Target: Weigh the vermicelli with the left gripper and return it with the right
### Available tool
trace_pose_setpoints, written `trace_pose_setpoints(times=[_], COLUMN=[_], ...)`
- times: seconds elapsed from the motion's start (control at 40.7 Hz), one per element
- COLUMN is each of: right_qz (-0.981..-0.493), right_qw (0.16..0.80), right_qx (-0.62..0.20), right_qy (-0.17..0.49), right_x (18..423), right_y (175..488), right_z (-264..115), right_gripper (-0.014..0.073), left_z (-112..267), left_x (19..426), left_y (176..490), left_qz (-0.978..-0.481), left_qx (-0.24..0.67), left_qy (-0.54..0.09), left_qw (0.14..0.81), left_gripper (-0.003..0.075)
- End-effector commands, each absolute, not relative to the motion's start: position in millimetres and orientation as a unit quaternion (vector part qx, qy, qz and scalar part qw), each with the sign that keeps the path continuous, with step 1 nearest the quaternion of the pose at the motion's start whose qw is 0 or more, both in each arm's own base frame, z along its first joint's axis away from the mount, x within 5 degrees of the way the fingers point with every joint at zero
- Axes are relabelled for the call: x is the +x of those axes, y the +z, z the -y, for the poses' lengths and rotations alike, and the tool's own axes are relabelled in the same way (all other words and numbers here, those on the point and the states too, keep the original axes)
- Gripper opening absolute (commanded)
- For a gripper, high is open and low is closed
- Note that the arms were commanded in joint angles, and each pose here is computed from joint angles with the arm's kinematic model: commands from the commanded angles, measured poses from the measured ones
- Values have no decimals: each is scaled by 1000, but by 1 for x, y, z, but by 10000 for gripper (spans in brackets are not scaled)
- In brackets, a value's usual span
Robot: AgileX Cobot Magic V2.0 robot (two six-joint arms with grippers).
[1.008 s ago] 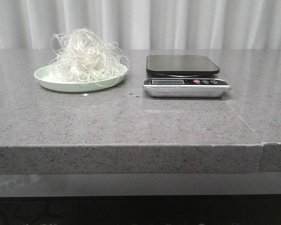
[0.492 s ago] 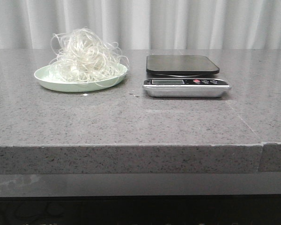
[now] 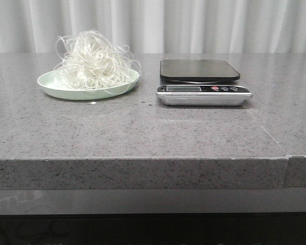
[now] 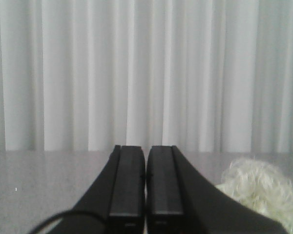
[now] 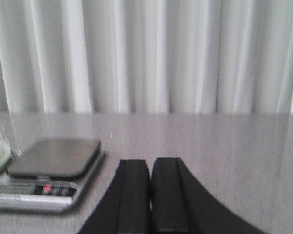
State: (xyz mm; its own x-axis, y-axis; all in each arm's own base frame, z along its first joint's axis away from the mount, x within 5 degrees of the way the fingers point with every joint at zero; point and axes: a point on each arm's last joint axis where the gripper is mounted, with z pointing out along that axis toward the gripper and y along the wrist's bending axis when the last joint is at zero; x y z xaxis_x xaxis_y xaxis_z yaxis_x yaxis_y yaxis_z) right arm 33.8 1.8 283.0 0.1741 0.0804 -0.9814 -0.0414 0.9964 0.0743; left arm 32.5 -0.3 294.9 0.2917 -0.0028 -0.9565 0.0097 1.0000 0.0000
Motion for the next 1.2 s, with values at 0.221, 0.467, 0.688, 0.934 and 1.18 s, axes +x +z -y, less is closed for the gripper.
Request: trace_pose_setpoints(times=[0.221, 0.467, 0.688, 0.934, 1.18], right_qz=[-640, -727, -783, -806, -822], right_qw=[767, 685, 621, 591, 568], right_qx=[9, 7, 8, 9, 8], right_qy=[35, 36, 36, 36, 35], right_x=[36, 75, 104, 118, 122], right_y=[377, 384, 364, 356, 350], right_z=[-2, -4, -4, -4, -5], right_gripper=[159, 159, 159, 159, 184], left_z=[0, 1, 1, 2, 2], left_x=[34, 71, 94, 109, 109], left_y=[388, 392, 375, 368, 365], left_qz=[-604, -679, -749, -771, -779], left_qx=[1, 1, 2, 0, 0], left_qy=[-7, -6, -6, -11, -11], left_qw=[797, 735, 663, 637, 626], left_gripper=[143, 143, 143, 143, 172])
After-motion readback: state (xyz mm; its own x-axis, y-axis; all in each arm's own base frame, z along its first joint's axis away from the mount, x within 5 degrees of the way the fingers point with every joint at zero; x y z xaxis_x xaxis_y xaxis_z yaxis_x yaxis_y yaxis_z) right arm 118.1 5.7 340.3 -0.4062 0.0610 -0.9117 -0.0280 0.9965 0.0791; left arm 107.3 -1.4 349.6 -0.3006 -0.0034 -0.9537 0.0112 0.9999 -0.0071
